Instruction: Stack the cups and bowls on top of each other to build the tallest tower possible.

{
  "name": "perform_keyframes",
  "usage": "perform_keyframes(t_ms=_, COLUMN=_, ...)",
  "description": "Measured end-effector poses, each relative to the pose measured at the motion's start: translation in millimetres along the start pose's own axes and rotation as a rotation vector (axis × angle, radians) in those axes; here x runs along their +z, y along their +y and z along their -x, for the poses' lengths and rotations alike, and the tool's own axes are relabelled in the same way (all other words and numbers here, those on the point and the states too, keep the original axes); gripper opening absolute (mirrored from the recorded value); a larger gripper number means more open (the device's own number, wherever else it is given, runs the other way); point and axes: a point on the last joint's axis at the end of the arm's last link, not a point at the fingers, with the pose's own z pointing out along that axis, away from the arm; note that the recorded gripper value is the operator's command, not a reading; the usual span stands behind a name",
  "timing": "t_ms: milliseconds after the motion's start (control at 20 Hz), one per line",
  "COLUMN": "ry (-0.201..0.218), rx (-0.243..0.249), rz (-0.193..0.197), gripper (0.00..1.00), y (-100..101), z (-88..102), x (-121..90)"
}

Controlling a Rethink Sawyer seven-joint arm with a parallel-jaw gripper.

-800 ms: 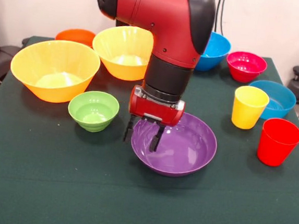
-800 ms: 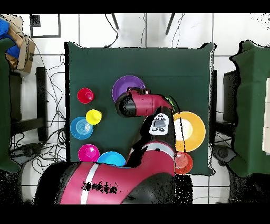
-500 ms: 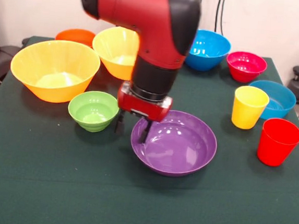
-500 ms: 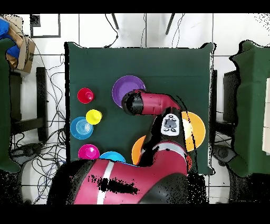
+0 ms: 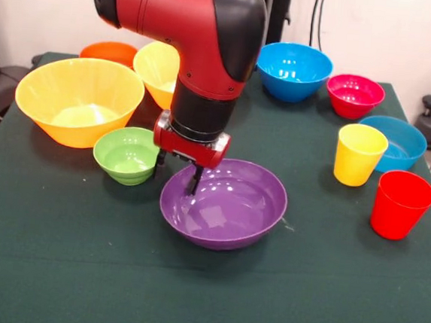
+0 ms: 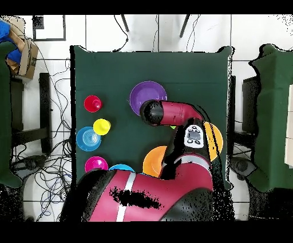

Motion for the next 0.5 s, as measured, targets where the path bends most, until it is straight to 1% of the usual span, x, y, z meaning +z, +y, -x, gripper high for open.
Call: perform_keyframes(t_ms=500, ry=-0.023, rx=-0.003, rz=0.0, gripper=1.0, y=3.0, z=12.2, x=1.9)
